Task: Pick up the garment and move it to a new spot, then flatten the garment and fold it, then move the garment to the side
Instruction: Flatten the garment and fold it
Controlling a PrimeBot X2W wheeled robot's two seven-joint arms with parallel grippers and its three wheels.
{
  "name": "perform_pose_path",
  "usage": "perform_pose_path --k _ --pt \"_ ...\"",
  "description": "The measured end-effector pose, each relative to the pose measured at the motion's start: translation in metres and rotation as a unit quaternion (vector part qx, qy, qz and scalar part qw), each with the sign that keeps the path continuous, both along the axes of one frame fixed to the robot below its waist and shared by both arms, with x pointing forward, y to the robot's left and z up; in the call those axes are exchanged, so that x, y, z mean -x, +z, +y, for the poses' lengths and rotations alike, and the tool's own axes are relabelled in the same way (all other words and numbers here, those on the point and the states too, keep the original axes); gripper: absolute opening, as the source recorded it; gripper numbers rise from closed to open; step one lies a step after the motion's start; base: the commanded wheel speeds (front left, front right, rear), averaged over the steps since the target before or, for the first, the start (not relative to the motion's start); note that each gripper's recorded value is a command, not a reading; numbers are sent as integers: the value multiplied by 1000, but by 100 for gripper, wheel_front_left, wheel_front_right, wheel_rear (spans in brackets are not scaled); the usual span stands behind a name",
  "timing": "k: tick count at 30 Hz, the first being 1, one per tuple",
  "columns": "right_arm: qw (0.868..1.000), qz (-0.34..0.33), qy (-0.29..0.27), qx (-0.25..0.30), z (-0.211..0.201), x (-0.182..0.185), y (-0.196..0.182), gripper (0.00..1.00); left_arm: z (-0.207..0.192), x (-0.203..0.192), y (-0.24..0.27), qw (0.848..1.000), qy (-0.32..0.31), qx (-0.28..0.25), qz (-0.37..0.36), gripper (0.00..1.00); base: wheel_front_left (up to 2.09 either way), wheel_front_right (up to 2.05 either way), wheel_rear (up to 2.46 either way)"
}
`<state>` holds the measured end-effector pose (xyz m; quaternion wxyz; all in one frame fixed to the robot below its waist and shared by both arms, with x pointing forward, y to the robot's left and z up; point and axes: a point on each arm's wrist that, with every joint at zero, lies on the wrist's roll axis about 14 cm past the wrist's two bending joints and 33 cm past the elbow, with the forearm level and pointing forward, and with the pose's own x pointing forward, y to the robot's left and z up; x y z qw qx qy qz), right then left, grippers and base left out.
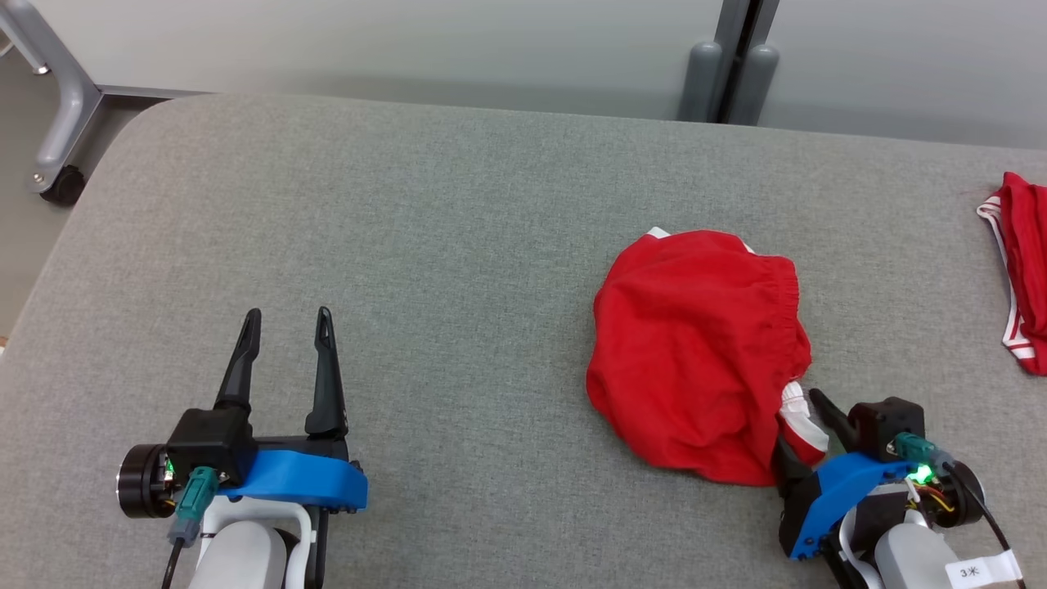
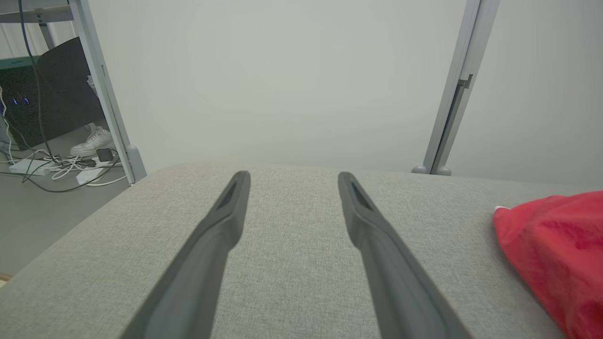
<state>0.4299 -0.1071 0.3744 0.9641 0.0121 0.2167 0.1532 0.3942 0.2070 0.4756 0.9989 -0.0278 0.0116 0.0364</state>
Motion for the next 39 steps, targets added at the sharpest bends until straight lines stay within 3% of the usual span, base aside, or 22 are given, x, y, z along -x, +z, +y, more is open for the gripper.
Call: perform_pose_path --k 10,11,12,13,17,23,30,33,39 --pt "1000 8 17 1 5 13 -1 100 -4 -2 2 1000 -8 2 -4 100 0 0 0" --pt "1000 11 18 1 6 14 -1 43 -5 -2 2 1000 -8 2 -4 100 0 0 0" --pt "1000 11 17 0 6 14 -1 11 -6 -2 2 1000 -9 3 -4 100 0 0 0" --pt "1000 12 17 -1 6 15 -1 0 -6 -2 2 1000 -9 3 -4 100 0 0 0" --pt "1000 14 9 -6 1 11 1 0 -7 -3 2 1000 -10 3 -4 100 0 0 0" --pt "997 -55 -58 -3 -51 -24 38 0 -8 -2 5 1000 -13 2 -9 100 0 0 0" --pt "973 -179 -149 0 -122 -57 113 0 -8 5 8 1000 -13 1 -13 100 0 0 0" --pt "968 -213 -133 -1 -109 -59 134 0 -6 6 11 1000 -12 1 -17 100 0 0 0" --pt "970 -239 -42 -24 -34 -48 151 0 -5 9 12 1000 -9 4 -19 100 0 0 0"
